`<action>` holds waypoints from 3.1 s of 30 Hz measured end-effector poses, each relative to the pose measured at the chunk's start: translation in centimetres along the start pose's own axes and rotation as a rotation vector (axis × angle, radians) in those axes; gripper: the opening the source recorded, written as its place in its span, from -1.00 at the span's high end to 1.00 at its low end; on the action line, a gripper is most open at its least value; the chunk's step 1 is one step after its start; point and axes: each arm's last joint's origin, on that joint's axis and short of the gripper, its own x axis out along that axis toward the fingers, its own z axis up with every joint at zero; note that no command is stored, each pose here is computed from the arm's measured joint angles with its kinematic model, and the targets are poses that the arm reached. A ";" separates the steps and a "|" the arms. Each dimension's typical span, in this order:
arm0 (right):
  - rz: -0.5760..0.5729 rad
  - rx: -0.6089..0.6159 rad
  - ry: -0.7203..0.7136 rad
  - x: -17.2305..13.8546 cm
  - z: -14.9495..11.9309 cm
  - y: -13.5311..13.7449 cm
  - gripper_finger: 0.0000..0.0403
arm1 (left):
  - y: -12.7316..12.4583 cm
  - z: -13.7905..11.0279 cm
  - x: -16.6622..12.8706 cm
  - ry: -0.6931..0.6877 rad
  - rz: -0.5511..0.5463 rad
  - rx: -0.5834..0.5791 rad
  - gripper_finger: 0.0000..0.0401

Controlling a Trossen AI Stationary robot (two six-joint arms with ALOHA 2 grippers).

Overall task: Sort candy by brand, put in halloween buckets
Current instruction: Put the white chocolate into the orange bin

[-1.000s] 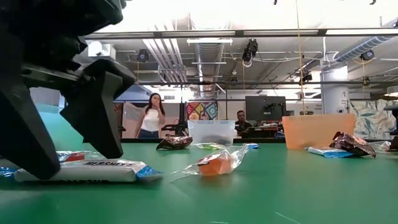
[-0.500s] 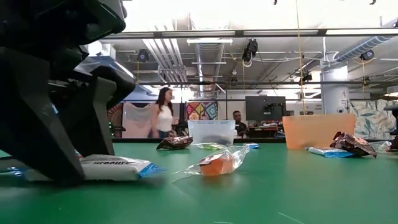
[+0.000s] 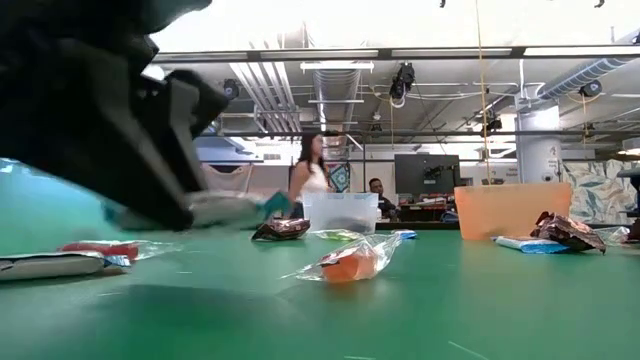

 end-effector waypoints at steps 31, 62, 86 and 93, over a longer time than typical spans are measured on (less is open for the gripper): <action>-0.158 -0.924 -0.342 7.7 2.7 0.9 0.19 | 8.8 6.2 -8.8 -0.240 -0.252 -0.058 0.67; -0.234 -0.885 -0.173 8.0 4.1 -3.3 0.90 | 13.1 6.5 -9.4 -0.253 -0.038 0.059 -0.10; -0.590 0.415 0.717 3.8 5.0 -25.2 0.79 | 15.7 0.9 -13.1 -0.114 0.008 0.001 -0.28; -0.604 0.425 0.753 4.2 5.0 -27.6 0.46 | 15.9 0.2 -15.1 -0.268 0.017 -0.023 -0.28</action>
